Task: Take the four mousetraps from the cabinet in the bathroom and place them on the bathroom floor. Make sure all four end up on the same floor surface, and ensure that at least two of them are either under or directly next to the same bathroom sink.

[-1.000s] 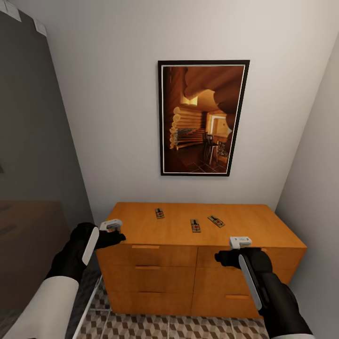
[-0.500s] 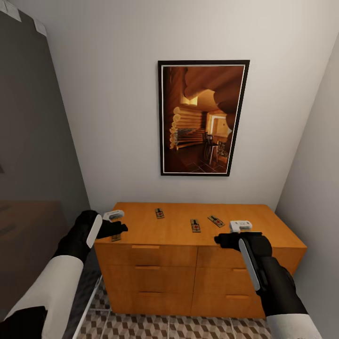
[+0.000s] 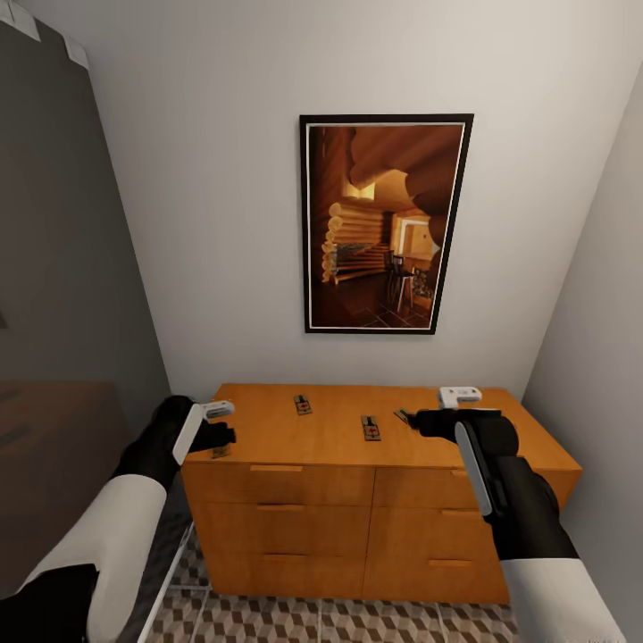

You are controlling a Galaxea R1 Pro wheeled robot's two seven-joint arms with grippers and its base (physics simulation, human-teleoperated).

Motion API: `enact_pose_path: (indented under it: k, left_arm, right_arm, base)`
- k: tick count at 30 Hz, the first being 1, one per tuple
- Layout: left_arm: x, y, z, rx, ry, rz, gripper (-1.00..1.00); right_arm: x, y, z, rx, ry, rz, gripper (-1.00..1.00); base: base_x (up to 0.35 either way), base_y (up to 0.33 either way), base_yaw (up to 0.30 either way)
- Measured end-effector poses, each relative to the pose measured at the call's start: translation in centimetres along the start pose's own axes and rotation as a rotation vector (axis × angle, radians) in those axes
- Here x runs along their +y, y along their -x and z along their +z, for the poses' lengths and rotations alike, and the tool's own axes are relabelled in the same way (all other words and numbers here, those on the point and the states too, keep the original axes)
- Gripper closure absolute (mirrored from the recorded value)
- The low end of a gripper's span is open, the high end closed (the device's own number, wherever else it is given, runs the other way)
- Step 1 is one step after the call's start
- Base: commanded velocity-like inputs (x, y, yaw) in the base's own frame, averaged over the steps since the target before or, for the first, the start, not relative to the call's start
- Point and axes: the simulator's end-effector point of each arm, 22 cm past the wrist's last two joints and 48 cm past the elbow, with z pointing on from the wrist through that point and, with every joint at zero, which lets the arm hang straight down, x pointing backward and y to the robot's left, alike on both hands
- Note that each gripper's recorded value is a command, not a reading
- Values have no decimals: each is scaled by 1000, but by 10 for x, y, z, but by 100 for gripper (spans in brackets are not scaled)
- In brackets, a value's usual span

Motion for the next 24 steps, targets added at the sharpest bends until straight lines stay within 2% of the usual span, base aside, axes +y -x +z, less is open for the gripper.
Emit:
enact_pose_path:
  k: [7,15,19,24]
  left_arm:
    - [-12,-1,-1,4,4,10,-100]
    - [-27,43,-23,-49,-9,14,-100]
    - [-37,52,-27,-38,-15,23,-100]
    - [-59,50,-26,1,-8,47,-100]
  right_arm:
    - [-10,14,-3,-22,-17,-7,-100]
    - [-21,34,-6,-52,-36,-12,-100]
    - [-29,40,-5,-53,-50,-17,-100]
    - [-52,59,-10,-78,-93,-32,-100]
  base:
    - [0,0,0]
    - [0,0,0]
    - [0,0,0]
    - [0,0,0]
